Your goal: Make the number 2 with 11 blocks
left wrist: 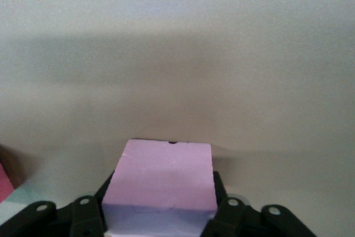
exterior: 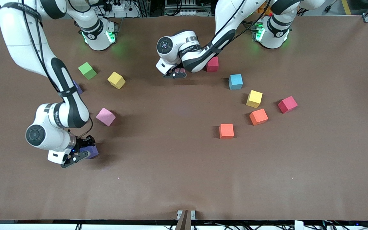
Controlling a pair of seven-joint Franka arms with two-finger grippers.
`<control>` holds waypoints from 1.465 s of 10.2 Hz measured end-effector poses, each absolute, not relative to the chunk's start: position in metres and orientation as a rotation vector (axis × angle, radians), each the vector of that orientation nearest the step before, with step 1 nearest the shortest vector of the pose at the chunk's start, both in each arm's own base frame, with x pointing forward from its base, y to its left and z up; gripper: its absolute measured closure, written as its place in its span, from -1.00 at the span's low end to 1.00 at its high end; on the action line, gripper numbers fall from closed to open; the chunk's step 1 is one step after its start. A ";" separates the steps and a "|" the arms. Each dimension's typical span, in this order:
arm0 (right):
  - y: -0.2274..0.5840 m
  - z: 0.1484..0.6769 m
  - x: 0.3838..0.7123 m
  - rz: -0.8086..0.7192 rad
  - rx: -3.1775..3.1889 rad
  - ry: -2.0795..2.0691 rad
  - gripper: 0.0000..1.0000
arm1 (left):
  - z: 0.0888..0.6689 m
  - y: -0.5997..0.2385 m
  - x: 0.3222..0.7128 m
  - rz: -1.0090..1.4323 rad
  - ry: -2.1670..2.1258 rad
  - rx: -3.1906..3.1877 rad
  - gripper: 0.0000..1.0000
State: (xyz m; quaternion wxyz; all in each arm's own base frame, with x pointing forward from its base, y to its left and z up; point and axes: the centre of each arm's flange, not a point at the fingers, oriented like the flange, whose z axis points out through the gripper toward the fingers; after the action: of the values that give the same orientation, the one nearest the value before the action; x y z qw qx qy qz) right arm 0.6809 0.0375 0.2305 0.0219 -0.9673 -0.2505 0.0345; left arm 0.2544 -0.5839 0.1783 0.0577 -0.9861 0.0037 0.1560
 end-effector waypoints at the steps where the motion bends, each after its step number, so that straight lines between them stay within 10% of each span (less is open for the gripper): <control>1: 0.048 0.251 0.679 0.115 -2.981 -0.798 -0.32 | 0.177 -0.581 0.253 0.480 0.014 -2.967 -0.70; 2: 0.060 0.264 0.677 0.111 -2.969 -0.823 -0.31 | 0.180 -0.580 0.255 0.479 0.014 -2.958 -0.98; 8: 0.152 0.296 0.642 0.058 -2.931 -1.184 -0.22 | 0.311 -0.556 0.311 0.338 -0.122 -2.995 -1.00; 15: 0.304 0.284 0.507 0.103 -2.661 -1.610 -0.22 | 0.259 -0.449 0.278 0.375 0.022 -2.925 -1.00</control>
State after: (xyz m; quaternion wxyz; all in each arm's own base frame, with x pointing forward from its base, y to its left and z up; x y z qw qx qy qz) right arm 0.5068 0.3035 0.2842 0.0147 -0.8551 -0.5173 0.0331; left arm 0.2782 -0.4486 0.2592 0.0962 -0.9872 0.0074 0.1266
